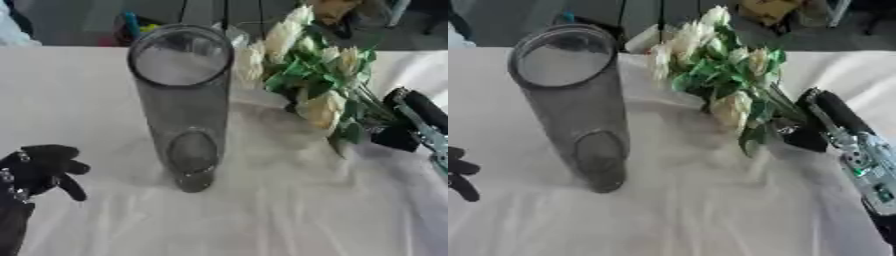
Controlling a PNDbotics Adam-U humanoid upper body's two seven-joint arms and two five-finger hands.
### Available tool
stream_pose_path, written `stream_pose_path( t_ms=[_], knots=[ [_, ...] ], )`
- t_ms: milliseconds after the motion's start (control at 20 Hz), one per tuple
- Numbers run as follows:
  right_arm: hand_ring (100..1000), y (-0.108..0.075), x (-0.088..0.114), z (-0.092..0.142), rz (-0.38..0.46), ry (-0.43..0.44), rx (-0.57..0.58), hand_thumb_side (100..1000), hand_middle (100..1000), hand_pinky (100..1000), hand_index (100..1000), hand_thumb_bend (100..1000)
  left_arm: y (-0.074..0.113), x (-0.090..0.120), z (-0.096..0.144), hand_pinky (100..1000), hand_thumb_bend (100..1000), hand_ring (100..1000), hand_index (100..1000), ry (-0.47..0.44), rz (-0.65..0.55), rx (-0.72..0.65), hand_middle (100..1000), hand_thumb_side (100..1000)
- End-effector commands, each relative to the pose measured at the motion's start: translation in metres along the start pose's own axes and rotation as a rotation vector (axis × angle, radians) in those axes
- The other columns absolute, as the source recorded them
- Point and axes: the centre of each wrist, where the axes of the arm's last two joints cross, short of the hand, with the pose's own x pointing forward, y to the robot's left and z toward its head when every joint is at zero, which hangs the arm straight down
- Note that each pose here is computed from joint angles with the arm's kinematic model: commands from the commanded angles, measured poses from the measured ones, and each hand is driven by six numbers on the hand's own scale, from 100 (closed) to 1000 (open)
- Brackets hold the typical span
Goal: Arrange flowers into the vase.
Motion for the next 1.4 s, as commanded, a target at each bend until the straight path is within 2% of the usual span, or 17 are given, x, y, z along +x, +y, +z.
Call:
stream_pose_path(
  t_ms=[50,650,1400],
  knots=[
    [294,-0.027,0.006,-0.006,0.02,-0.024,-0.074,604,100,100,100,100,0.0,0.005,-0.003,479,100,694,742,-0.021,-0.003,-0.007,735,1000],
    [293,-0.045,0.015,-0.012,-0.049,-0.028,-0.141,593,100,100,100,100,0.0,0.004,-0.003,479,100,696,742,-0.012,-0.002,-0.016,736,1000],
    [231,-0.096,0.065,-0.026,-0.329,-0.106,-0.272,573,100,100,100,100,-0.001,0.004,-0.002,480,100,697,742,-0.007,0.004,-0.022,737,1000]
  ],
)
